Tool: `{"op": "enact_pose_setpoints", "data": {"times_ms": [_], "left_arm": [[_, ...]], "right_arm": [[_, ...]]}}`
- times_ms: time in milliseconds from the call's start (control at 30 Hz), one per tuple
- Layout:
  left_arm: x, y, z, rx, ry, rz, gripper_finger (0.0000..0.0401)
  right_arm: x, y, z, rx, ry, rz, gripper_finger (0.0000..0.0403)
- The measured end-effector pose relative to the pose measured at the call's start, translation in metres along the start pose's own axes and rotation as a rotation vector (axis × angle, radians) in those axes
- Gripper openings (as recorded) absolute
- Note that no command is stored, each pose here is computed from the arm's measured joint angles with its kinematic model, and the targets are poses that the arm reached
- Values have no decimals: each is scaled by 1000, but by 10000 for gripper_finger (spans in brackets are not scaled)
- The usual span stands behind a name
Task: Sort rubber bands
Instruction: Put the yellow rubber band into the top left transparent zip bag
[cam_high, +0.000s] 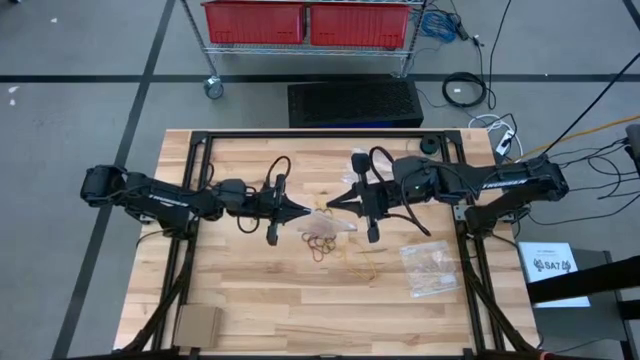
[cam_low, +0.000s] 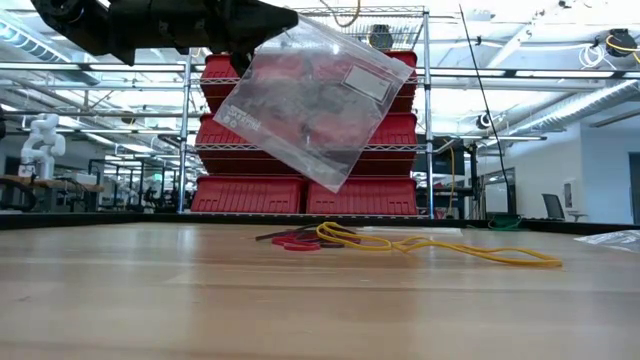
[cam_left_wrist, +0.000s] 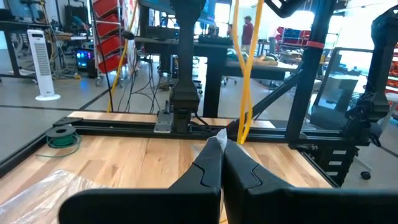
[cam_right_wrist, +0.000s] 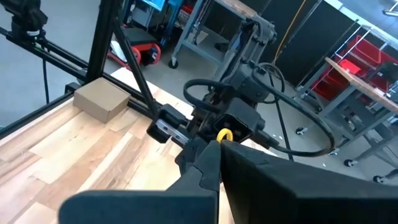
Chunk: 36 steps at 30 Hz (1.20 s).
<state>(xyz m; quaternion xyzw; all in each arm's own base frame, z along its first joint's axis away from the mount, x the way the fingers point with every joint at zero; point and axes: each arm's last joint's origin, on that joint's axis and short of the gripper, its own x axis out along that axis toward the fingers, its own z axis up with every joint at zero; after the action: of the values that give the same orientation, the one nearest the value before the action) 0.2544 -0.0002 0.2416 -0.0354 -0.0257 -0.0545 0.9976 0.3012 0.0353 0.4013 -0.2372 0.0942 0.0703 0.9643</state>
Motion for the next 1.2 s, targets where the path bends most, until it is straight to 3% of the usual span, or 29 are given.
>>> {"op": "enact_pose_setpoints", "data": {"times_ms": [1200], "left_arm": [[0, 0, 1, 1, -6, -1, 0]], "right_arm": [[8, -2, -6, -39, 22, -4, 0]]}}
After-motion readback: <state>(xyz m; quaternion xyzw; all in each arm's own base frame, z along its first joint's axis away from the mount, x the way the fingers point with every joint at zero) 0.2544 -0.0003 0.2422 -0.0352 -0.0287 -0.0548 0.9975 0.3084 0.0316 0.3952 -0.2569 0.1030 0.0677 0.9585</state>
